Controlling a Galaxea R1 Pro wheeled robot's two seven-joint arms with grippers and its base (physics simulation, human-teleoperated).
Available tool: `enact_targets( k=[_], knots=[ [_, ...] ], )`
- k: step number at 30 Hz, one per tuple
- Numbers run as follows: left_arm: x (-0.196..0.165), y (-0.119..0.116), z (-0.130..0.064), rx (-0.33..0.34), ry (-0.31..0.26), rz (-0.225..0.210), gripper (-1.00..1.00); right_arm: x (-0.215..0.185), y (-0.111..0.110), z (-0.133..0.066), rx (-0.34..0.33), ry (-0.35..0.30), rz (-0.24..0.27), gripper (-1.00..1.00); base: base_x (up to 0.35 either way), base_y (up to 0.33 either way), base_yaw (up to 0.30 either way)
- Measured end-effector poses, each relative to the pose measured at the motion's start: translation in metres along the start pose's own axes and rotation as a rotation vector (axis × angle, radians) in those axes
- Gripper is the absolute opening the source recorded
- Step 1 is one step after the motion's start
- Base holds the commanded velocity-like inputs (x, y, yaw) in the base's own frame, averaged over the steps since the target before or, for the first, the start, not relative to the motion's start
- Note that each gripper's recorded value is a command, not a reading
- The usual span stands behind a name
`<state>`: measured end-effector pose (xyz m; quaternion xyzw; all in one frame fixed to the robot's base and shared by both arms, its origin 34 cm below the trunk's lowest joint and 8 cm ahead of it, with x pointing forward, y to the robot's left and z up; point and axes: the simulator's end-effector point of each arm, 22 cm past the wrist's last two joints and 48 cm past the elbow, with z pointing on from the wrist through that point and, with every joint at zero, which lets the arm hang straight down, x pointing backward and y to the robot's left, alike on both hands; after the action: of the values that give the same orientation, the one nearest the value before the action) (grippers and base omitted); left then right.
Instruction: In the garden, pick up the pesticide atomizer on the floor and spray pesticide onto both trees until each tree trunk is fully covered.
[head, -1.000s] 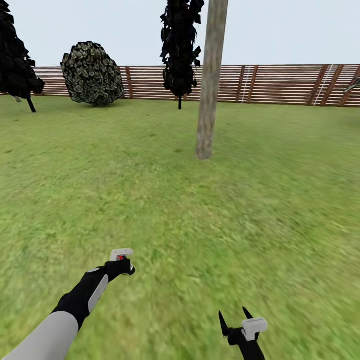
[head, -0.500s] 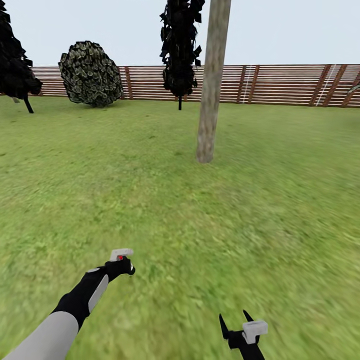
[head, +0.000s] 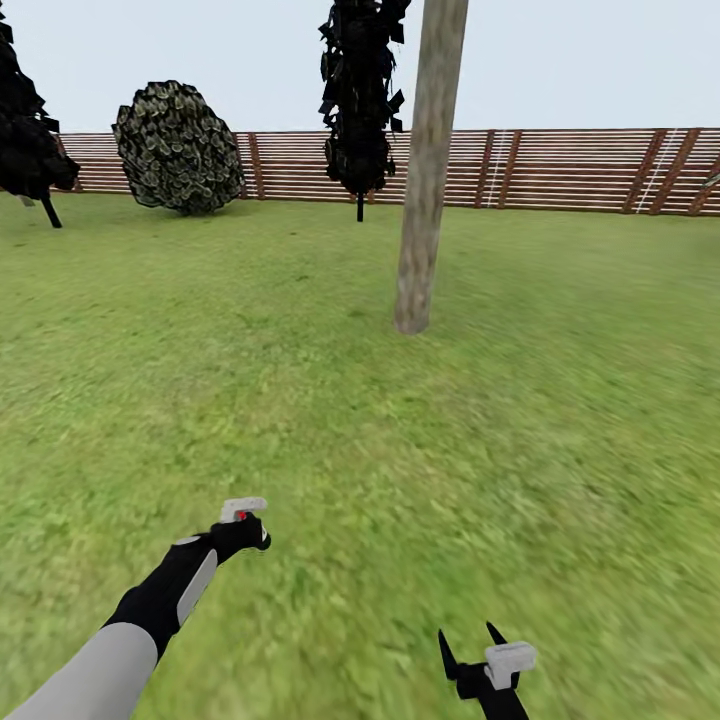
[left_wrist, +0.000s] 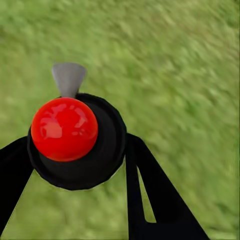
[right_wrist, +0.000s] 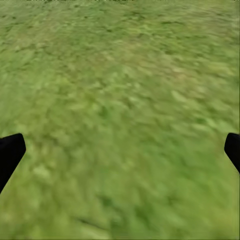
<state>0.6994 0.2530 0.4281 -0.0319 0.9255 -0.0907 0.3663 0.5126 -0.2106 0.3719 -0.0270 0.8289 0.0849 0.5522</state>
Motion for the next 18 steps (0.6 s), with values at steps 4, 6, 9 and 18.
enact_targets(
  k=[4, 6, 9, 18],
  knots=[
    [0.0001, 0.0, 0.0, 0.0, 0.0, 0.0, -1.0, 0.0, 0.0, 0.0, 0.0, 0.0, 0.0, 1.0, 0.339, 0.0, 0.0],
    [0.0004, 0.0001, 0.0, 0.0, 0.001, 0.0, -1.0, 0.0, 0.0, 0.0, 0.0, 0.0, 0.0, 1.0, 0.339, 0.0, 0.0],
    [0.0006, 0.0, 0.0001, 0.0, 0.001, 0.0, -1.0, 0.0, 0.0, 0.0, 0.0, 0.0, 0.0, 1.0, 0.339, 0.0, 0.0],
    [0.0007, 0.0, 0.0001, 0.0, 0.001, 0.0, -1.0, 0.0003, -0.0001, -0.0001, 0.0, 0.001, 0.0, 1.0, 0.339, 0.0, 0.0]
  ],
)
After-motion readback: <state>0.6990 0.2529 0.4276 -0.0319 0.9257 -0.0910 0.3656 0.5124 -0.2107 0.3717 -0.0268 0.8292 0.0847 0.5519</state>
